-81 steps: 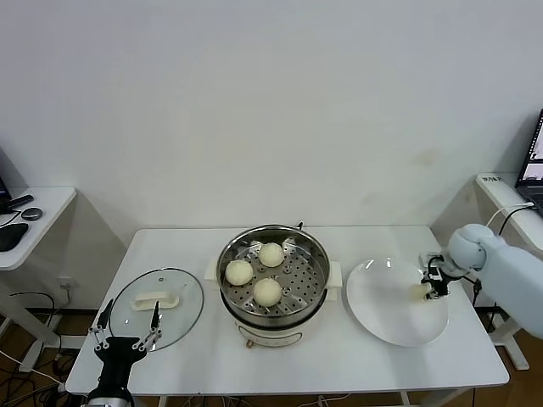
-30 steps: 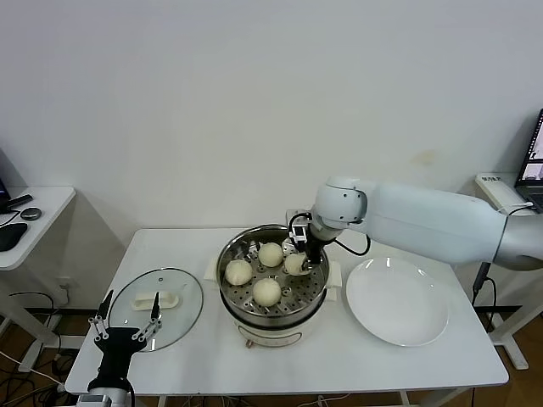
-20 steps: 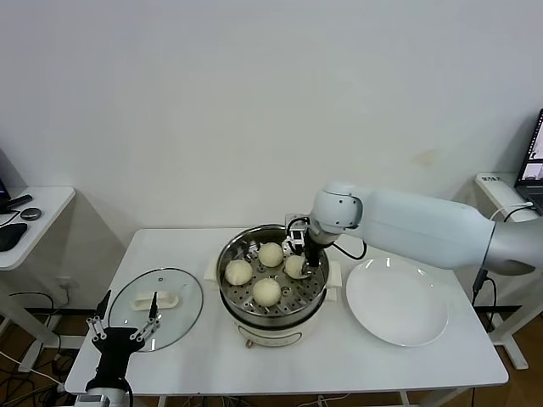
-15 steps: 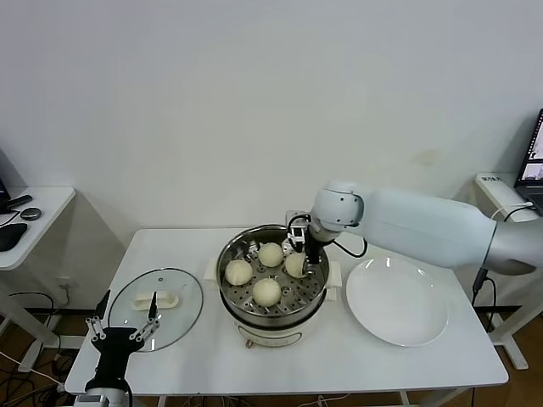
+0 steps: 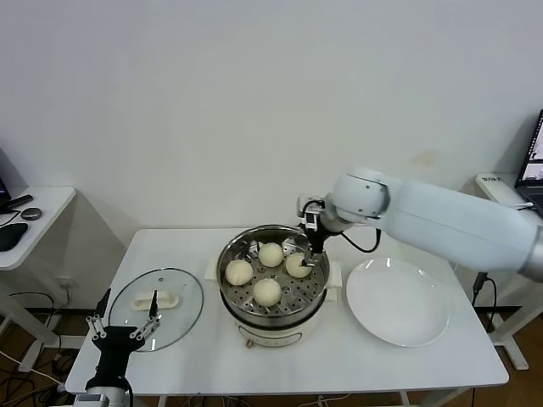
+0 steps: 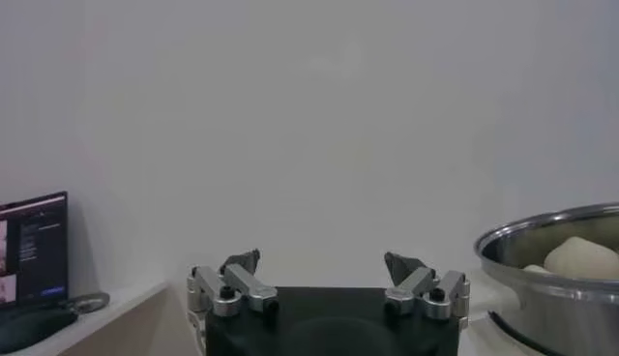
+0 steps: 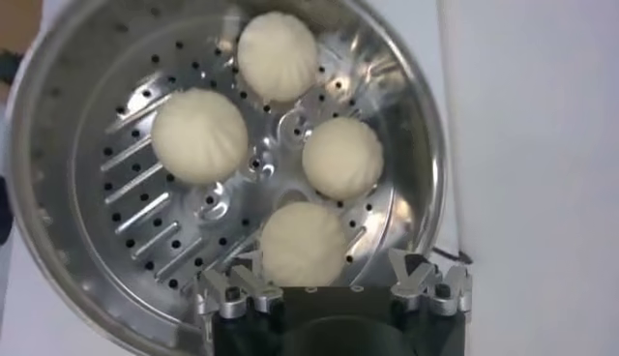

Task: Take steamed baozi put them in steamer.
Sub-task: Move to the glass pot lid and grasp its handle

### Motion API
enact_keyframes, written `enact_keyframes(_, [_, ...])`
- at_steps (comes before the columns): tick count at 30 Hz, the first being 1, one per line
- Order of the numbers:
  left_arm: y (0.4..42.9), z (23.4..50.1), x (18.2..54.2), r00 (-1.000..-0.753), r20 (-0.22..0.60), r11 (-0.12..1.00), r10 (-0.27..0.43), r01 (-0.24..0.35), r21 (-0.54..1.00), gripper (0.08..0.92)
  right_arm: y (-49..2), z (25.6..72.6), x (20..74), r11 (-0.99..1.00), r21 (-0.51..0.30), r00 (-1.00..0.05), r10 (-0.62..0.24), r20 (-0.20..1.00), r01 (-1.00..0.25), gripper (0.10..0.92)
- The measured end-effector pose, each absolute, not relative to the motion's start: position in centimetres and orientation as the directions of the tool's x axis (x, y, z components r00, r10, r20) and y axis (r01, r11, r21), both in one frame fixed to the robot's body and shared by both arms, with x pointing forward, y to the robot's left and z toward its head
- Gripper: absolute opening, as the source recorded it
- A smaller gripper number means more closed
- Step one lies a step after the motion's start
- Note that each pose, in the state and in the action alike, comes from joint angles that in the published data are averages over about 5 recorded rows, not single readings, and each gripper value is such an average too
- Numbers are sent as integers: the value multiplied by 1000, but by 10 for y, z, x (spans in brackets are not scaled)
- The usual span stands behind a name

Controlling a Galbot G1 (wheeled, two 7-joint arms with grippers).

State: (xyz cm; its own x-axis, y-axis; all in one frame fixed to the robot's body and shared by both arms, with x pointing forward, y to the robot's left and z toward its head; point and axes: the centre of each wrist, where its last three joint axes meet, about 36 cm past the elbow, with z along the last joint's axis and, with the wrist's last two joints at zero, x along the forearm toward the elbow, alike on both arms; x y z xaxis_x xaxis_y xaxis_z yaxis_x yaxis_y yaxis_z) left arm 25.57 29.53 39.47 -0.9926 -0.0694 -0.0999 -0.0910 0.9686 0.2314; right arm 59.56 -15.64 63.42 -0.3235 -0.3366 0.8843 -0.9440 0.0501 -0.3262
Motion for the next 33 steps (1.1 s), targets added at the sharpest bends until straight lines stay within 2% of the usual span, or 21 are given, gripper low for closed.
enact_keyframes(5, [295,393,256,-992,-104,970,-69,-91,224,823,-189,622,569,137,-380,-400,-435,807,-915,823])
enact_keyframes(9, [295,392,255,-992,-109,971,-68,-90,220,823,-214,602,543,237,-426,-484,-528,698,-873,823])
enact_keyframes(14, [295,390,255,-991,-116,971,-68,-92,220,823,-237,573,516,382,-458,-588,-630,507,-803,823])
enact_keyframes(20, [293,389,255,-990,-129,971,-64,-92,221,823,-247,536,492,534,-479,-683,-698,215,-697,823])
enact_keyframes(26, [290,386,258,-989,-132,968,-59,-89,236,823,-255,480,455,689,-433,-752,-658,-37,-582,823])
enact_keyframes(33, [286,382,261,-991,-122,956,-50,-83,281,823,-272,417,393,844,-340,-856,-489,-166,-416,823])
